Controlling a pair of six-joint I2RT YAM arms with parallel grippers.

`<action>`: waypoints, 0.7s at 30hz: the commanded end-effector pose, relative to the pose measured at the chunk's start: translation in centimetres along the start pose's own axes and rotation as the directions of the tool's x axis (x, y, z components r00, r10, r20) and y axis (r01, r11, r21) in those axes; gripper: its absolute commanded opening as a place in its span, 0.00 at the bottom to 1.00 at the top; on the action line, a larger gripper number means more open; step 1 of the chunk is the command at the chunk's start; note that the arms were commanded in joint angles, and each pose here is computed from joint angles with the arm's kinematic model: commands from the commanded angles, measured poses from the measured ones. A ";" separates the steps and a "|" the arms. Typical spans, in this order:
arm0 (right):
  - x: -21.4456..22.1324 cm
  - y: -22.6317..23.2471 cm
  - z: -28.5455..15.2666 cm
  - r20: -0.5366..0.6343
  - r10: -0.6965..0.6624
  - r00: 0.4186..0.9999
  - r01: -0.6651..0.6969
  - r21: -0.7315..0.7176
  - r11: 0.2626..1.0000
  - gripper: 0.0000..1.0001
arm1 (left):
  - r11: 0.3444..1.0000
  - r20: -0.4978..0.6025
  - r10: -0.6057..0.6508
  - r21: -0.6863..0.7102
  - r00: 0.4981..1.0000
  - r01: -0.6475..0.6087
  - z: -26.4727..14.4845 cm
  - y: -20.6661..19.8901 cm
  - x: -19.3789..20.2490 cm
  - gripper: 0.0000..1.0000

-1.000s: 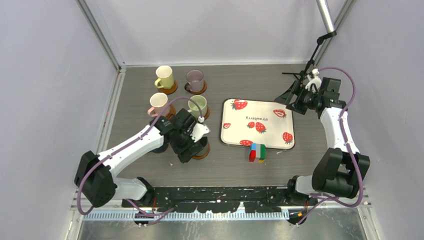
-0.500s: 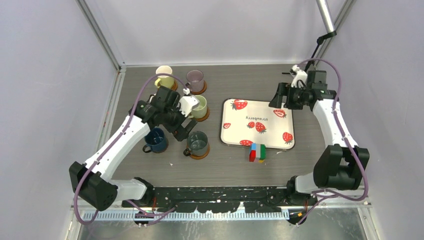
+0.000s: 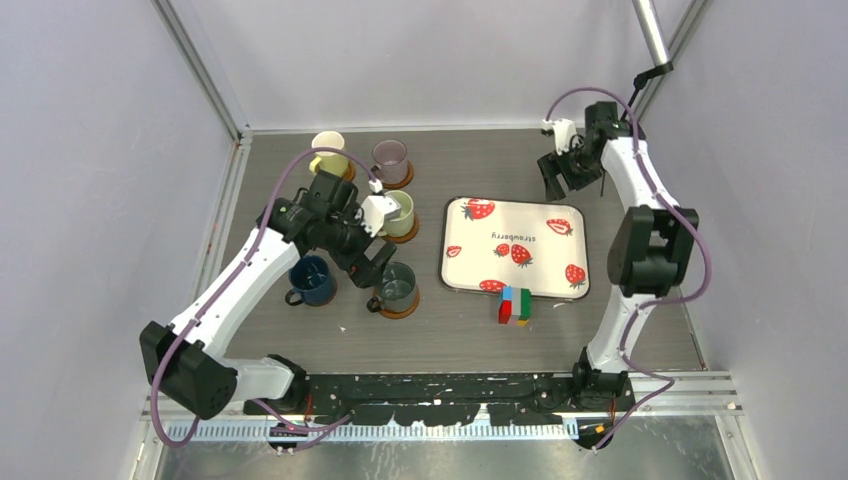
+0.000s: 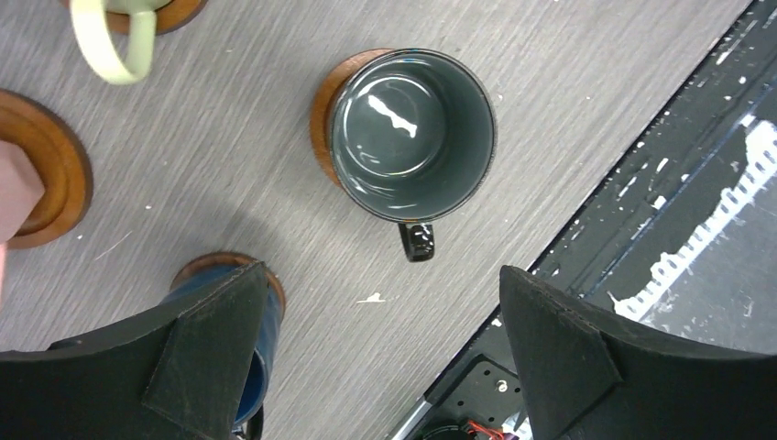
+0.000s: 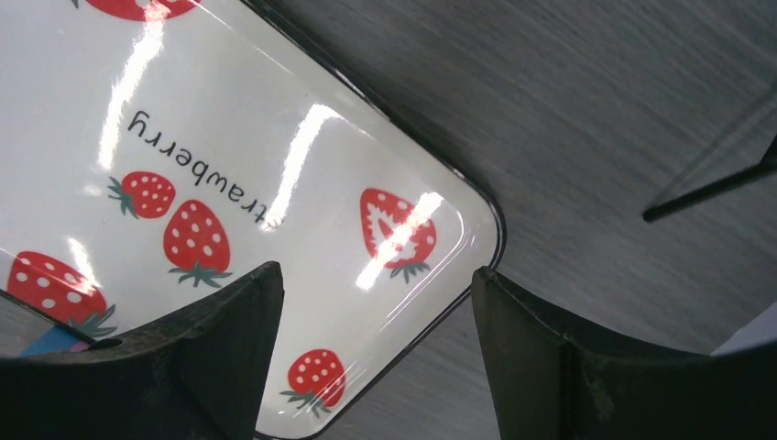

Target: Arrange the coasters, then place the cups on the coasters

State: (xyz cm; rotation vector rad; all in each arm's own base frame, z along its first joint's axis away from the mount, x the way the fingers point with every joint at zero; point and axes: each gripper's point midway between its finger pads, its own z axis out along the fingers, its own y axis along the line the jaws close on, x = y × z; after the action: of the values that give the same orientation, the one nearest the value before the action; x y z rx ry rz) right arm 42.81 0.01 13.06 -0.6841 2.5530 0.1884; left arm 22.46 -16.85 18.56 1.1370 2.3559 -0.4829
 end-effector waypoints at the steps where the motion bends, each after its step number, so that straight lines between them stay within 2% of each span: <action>1: -1.3 0.4 1.8 -0.067 -0.183 0.981 0.178 -0.067 0.982 0.78 | 0.997 0.055 0.025 0.076 0.998 -0.030 -1.2 -1.5 -1.1 1.00; 6: -2.1 0.2 6.5 -0.134 -0.269 0.954 0.263 -0.059 0.963 0.76 | 0.998 0.053 0.023 0.063 0.998 -0.027 -1.3 -1.4 -0.8 1.00; 14: -1.9 0.1 10.9 -0.164 -0.303 0.939 0.293 -0.082 0.953 0.74 | 0.998 0.056 0.016 0.054 0.998 -0.019 -1.4 -1.5 -0.6 1.00; 21: 0.0 0.7 13.3 -0.201 -0.313 0.928 0.292 -0.131 0.948 0.61 | 0.999 0.055 0.005 0.052 0.998 -0.008 -1.4 -1.5 -0.6 1.00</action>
State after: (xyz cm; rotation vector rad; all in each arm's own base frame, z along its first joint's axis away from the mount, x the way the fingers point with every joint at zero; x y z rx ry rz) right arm 47.31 4.12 2.35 -1.1483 2.6303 0.1681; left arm 21.52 -17.35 19.10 1.1618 2.3317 -0.5507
